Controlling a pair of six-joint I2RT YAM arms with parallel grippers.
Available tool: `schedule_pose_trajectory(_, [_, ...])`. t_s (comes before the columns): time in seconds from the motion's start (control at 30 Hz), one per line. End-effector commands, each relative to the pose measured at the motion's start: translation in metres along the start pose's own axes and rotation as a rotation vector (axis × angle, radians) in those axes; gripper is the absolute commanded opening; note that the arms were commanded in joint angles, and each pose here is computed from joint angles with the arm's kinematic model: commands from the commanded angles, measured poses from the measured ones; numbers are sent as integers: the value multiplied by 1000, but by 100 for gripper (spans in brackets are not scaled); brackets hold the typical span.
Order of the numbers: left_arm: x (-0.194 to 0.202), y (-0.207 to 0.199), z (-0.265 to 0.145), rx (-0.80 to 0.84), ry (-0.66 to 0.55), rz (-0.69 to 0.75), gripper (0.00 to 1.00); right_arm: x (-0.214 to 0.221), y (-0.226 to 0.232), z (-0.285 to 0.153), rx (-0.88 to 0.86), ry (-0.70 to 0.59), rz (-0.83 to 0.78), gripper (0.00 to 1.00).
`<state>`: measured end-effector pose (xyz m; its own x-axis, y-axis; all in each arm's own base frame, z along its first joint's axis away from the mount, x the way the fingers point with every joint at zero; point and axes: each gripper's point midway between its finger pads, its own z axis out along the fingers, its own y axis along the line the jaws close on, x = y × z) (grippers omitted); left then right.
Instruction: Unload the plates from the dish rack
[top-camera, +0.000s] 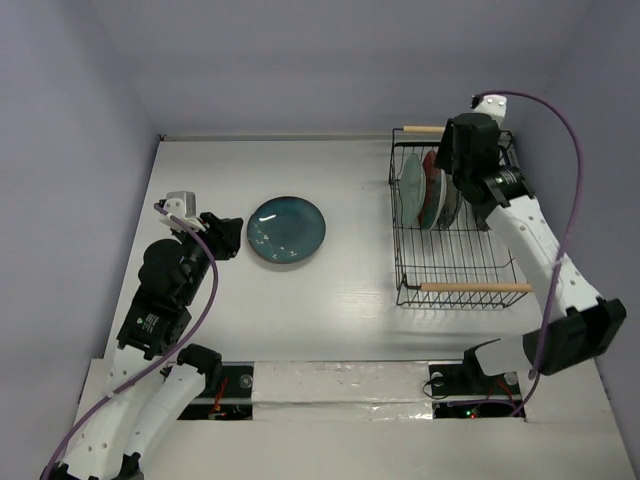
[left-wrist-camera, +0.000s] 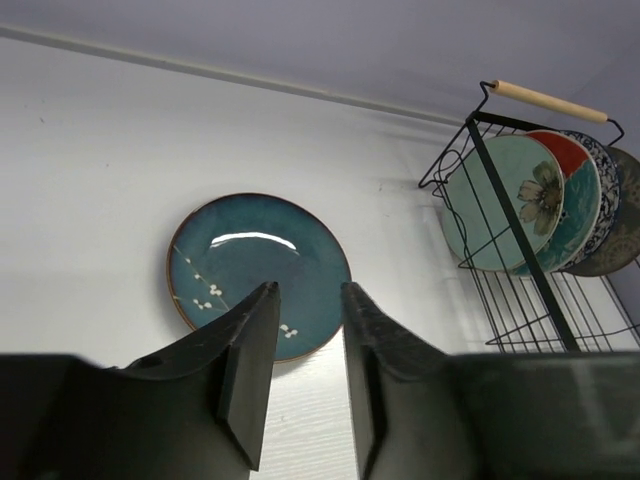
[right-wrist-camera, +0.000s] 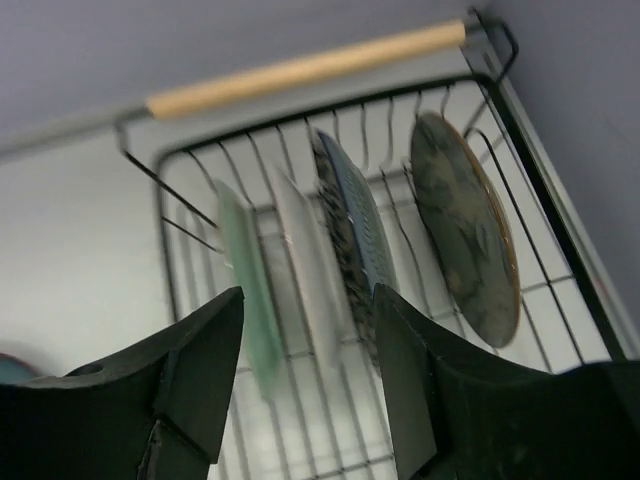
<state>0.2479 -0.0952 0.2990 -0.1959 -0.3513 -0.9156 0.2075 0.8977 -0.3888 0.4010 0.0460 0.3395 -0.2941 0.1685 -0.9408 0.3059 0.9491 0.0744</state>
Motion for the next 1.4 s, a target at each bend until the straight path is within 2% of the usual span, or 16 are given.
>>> schedule_pose_trajectory(0.0, [-9, -4, -1, 11, -30, -1, 33, 19, -19, 18, 71, 102, -130, 59])
schedule_pose_trajectory(0.23, [-9, -4, -1, 13, -29, 2, 38, 44, -34, 52, 180, 189, -184, 55])
schedule_pose_trajectory(0.63, [-10, -4, -2, 14, -32, 1, 40, 78, -50, 92, 246, 269, -205, 49])
schedule_pose_trajectory(0.7, [-10, -5, -1, 14, -32, 1, 40, 80, -50, 96, 251, 269, -213, 44])
schedule_pose_trajectory(0.8, [-9, -5, -1, 15, -30, 3, 40, 73, -54, 97, 278, 248, -228, 37])
schedule_pose_trajectory(0.93, [-9, -5, -1, 16, -30, 2, 40, 59, -57, 95, 291, 230, -258, 34])
schedule_pose_trajectory(1.0, [-10, -5, -2, 18, -34, 3, 40, 55, -58, 93, 298, 226, -267, 23])
schedule_pose_trajectory(1.07, [-11, -5, -2, 19, -35, 1, 40, 49, -58, 90, 298, 218, -264, 8])
schedule_pose_trajectory(1.13, [-11, -5, -2, 19, -35, 1, 40, 43, -58, 87, 295, 206, -259, 1])
schedule_pose_trajectory(1.37, [-11, -7, -2, 27, -35, 1, 40, -12, -65, 52, 288, 86, -200, 0])
